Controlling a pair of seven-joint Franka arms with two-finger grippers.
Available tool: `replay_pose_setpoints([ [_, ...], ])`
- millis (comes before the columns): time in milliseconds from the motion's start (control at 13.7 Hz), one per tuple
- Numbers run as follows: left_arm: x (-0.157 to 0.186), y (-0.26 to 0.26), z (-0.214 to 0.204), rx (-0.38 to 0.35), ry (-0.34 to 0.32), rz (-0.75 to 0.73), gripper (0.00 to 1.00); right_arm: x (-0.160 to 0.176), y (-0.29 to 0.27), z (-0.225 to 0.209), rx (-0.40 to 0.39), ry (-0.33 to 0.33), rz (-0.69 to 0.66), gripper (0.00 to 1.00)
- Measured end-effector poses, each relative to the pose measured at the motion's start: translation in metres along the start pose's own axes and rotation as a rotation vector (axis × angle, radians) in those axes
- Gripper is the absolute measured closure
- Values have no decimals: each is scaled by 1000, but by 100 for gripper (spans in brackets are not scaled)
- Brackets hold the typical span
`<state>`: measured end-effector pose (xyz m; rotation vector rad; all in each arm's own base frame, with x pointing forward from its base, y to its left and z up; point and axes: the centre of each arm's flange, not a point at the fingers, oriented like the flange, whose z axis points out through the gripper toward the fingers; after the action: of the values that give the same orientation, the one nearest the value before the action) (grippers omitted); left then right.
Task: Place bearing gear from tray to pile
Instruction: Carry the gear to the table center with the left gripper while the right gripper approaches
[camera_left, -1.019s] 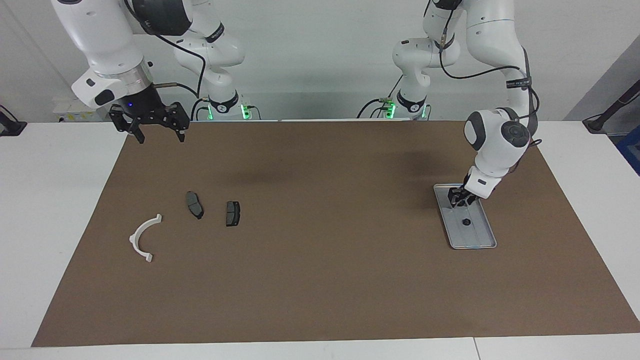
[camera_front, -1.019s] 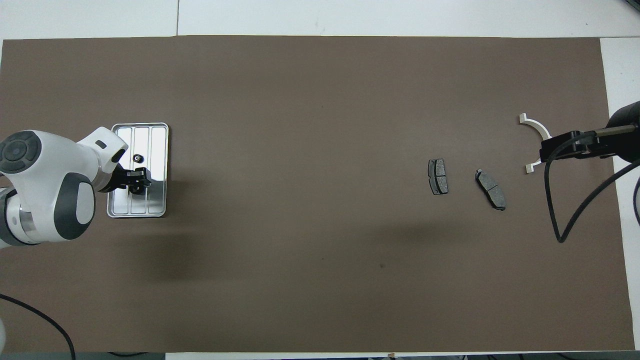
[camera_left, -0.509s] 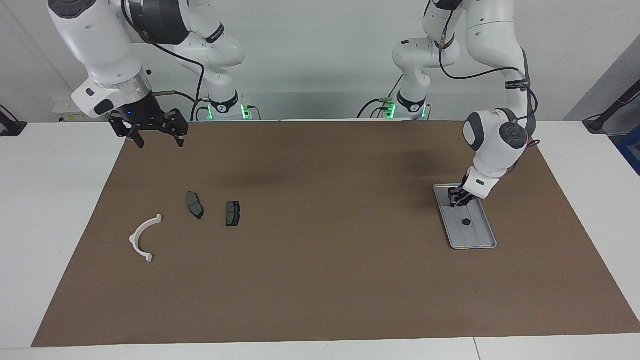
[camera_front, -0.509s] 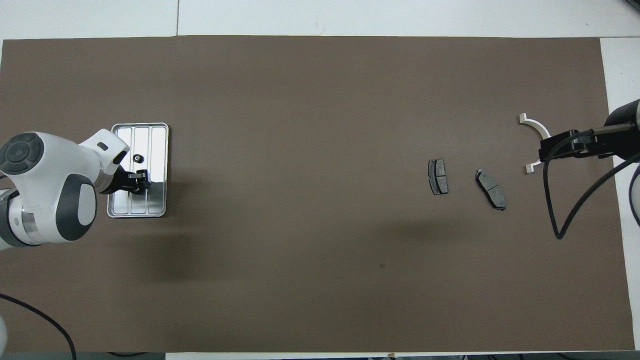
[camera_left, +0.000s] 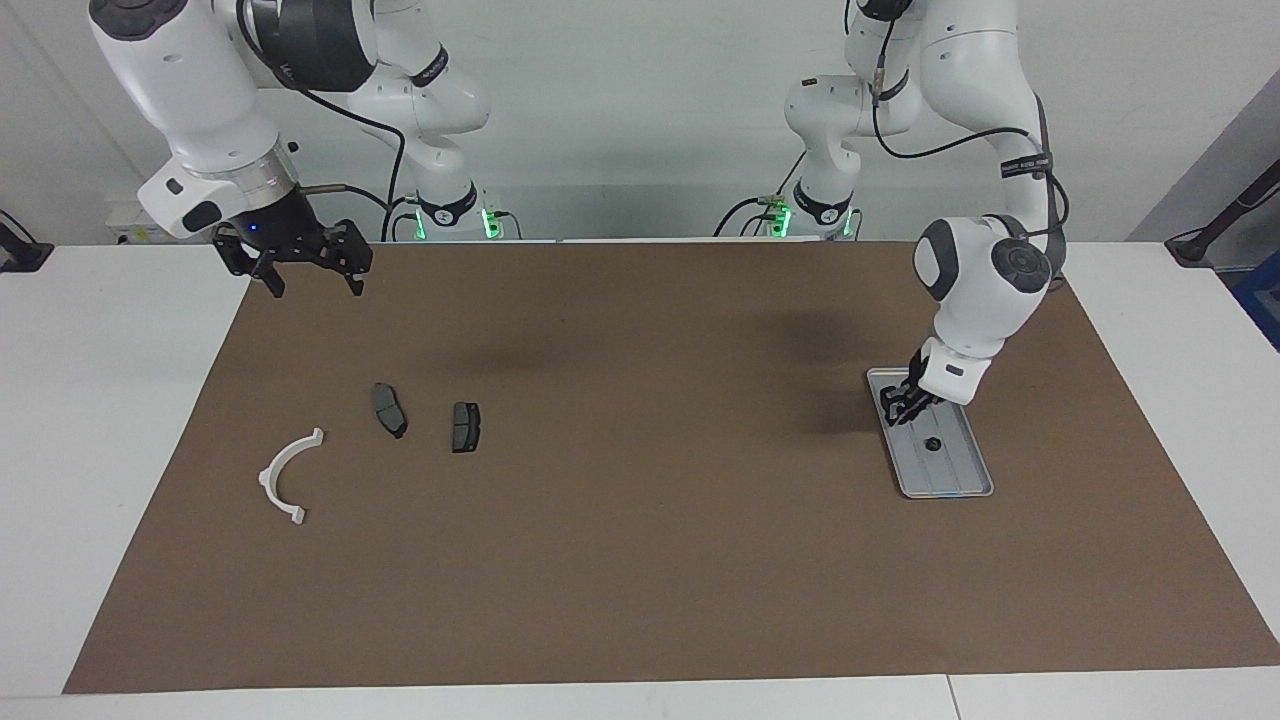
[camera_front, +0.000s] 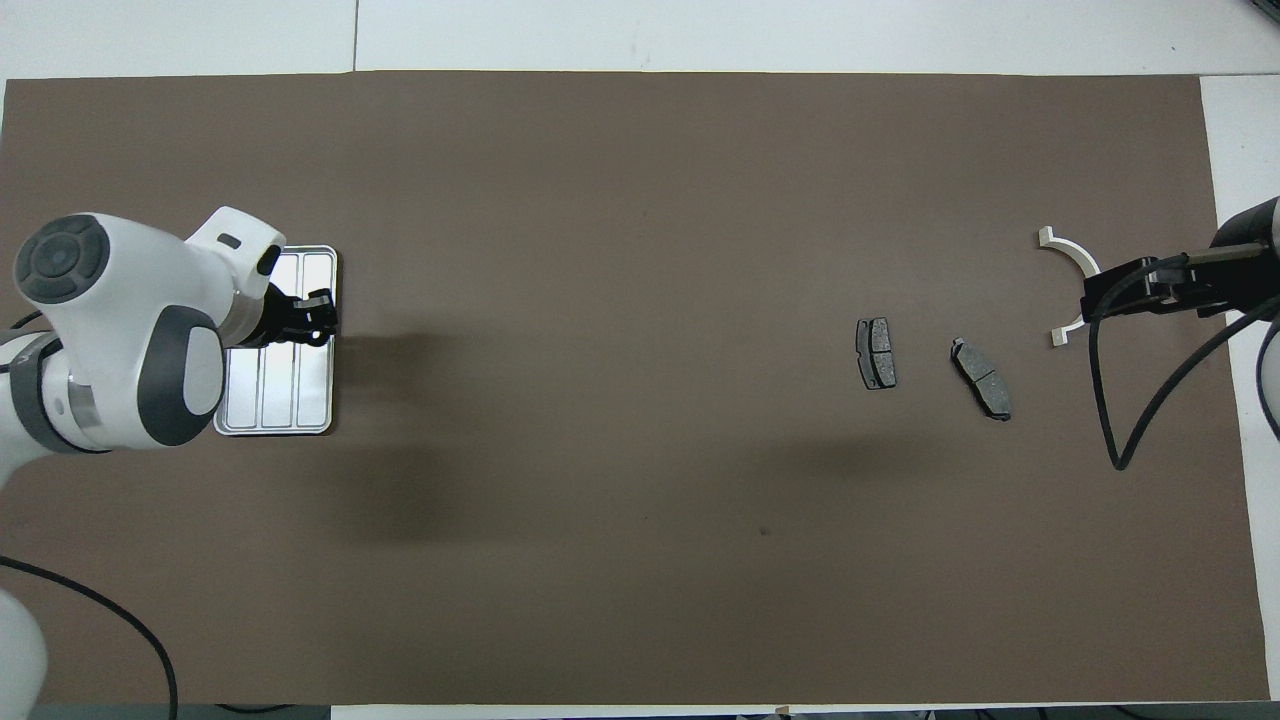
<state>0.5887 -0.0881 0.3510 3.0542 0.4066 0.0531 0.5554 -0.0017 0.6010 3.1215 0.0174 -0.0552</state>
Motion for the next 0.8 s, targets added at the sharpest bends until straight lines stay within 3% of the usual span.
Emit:
replay_pose_setpoints([
  [437, -48, 179, -2, -31, 5, -122, 65, 0, -1, 0, 0, 0, -1, 0],
  [655, -78, 245, 31, -19, -16, -138, 65, 3, -5, 5, -1, -10, -9, 0],
  [801, -95, 263, 57, 10, -36, -131, 65, 6, -12, 11, -1, -18, -22, 0],
])
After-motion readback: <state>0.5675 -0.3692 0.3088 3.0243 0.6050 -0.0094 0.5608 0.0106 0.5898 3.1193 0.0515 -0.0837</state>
